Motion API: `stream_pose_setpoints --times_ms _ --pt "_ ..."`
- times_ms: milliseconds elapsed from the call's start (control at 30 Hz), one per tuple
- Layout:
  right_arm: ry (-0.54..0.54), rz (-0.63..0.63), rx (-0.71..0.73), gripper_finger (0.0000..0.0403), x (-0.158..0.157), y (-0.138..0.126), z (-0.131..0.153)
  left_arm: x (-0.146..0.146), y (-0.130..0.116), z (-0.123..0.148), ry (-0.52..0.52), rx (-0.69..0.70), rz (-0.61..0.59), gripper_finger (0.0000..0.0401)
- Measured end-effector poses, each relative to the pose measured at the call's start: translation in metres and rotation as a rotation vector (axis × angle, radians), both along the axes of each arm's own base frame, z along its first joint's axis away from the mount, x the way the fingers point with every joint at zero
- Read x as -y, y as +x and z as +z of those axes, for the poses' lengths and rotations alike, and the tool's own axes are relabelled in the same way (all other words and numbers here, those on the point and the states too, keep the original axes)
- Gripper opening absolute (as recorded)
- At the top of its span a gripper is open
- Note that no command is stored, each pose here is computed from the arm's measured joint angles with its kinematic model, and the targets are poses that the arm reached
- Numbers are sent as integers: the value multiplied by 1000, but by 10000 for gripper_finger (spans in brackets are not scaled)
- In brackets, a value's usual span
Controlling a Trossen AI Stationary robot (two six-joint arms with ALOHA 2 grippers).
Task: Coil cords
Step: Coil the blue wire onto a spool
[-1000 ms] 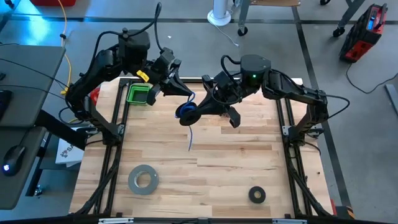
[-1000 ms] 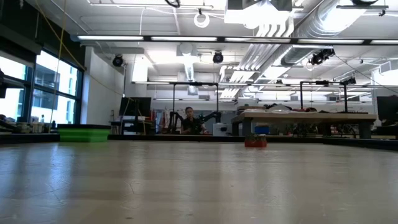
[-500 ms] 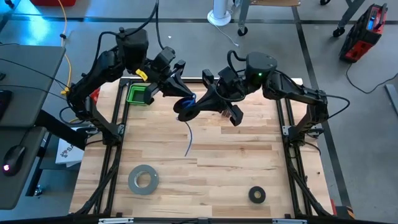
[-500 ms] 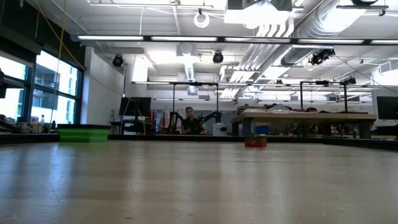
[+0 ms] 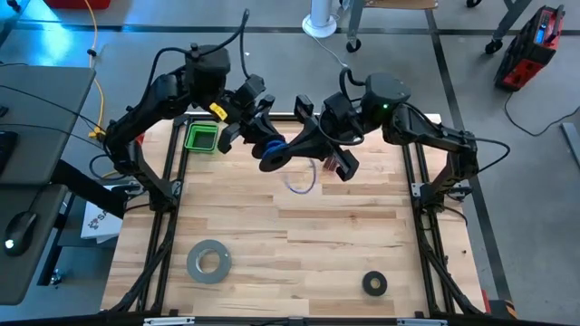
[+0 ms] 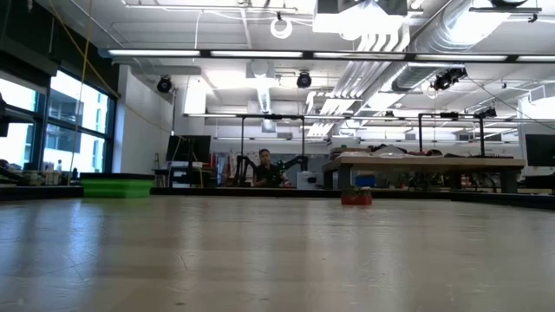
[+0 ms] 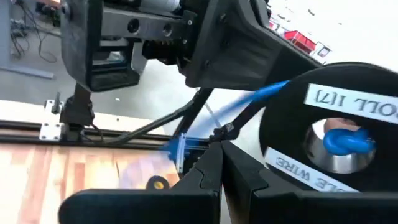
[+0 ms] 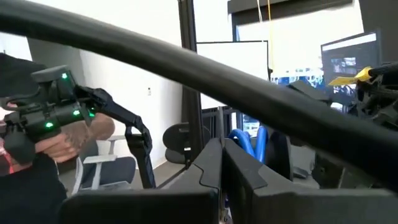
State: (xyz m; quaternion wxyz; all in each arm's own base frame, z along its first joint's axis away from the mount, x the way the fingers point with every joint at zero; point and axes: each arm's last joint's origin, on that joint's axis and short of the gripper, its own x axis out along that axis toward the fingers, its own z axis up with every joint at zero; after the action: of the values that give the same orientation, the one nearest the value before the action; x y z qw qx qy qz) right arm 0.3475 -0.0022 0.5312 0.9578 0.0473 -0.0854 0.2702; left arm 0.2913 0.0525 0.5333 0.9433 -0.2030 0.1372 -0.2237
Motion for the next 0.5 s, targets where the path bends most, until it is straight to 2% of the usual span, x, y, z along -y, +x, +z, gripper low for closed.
stream_pose_setpoints --times_ms 333,500 --pt "-37 -25 38 0 6 -1 2 2 -7 -2 2 -45 5 1" --pt "-40 -43 71 0 12 -3 5 -1 -16 -6 72 -74 14 32"
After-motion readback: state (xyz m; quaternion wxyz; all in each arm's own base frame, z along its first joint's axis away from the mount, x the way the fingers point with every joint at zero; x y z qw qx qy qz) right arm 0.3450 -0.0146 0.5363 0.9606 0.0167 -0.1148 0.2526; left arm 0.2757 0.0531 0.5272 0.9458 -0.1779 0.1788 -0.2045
